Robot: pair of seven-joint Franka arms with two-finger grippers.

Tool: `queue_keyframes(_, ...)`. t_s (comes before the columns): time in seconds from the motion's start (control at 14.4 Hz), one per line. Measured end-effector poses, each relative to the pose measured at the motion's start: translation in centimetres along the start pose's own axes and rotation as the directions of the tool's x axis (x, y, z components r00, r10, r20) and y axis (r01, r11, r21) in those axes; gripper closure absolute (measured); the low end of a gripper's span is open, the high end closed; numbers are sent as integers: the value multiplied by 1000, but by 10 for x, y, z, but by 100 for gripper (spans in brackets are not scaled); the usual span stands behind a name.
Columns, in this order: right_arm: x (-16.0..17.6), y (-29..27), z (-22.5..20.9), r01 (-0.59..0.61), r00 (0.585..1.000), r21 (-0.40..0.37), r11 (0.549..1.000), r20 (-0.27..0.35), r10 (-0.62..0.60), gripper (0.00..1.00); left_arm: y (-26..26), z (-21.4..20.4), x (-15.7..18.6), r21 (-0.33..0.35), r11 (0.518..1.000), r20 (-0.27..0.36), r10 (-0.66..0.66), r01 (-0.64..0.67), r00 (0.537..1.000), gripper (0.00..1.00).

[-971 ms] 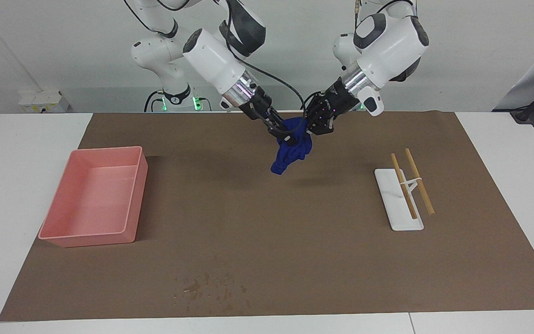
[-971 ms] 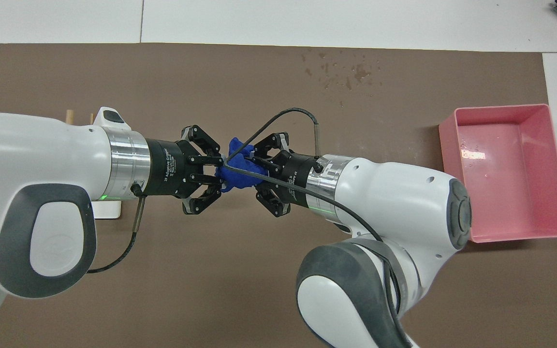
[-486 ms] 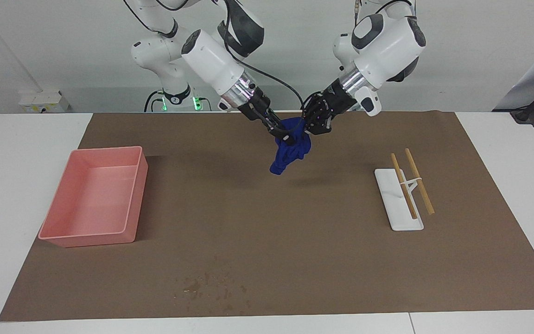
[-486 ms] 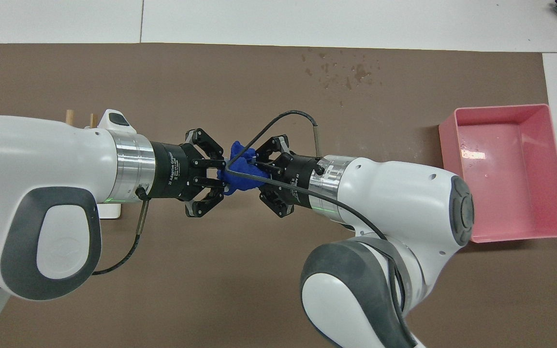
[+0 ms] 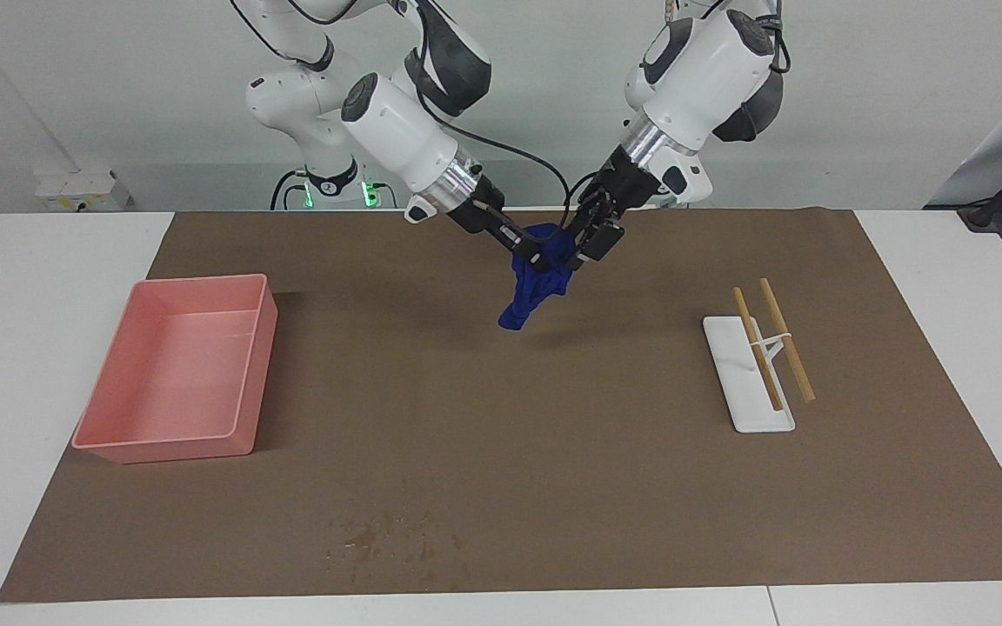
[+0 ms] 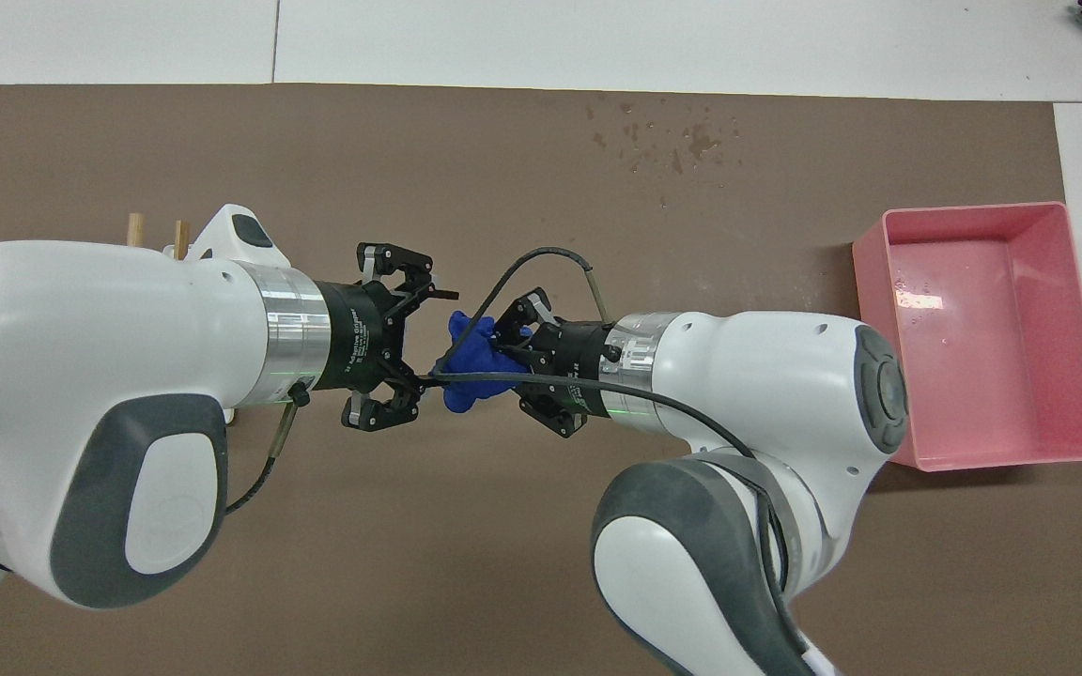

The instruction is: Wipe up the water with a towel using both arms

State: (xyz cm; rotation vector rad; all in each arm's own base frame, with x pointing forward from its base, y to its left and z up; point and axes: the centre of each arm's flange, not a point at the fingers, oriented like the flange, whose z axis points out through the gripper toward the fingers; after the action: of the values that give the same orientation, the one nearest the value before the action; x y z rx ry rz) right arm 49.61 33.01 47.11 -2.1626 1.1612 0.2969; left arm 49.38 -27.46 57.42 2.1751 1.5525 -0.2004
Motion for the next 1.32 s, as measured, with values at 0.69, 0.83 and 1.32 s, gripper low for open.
queue_keyframes(0.69, 37, 84, 2, 445, 886, -541, 714, 149, -439, 78, 0, -25, 94, 340, 521, -86, 846, -783, 526, 0)
queue_keyframes(0.83, 56, 100, -12, 505, 846, -602, 618, 205, -491, 78, -1, -49, 114, 419, 374, 20, 907, -827, 420, 0)
queue_keyframes(1.32, 85, 211, -21, 565, 803, -700, 437, 344, -487, 78, 7, -107, 172, 420, 162, 227, 934, -893, 276, 0)
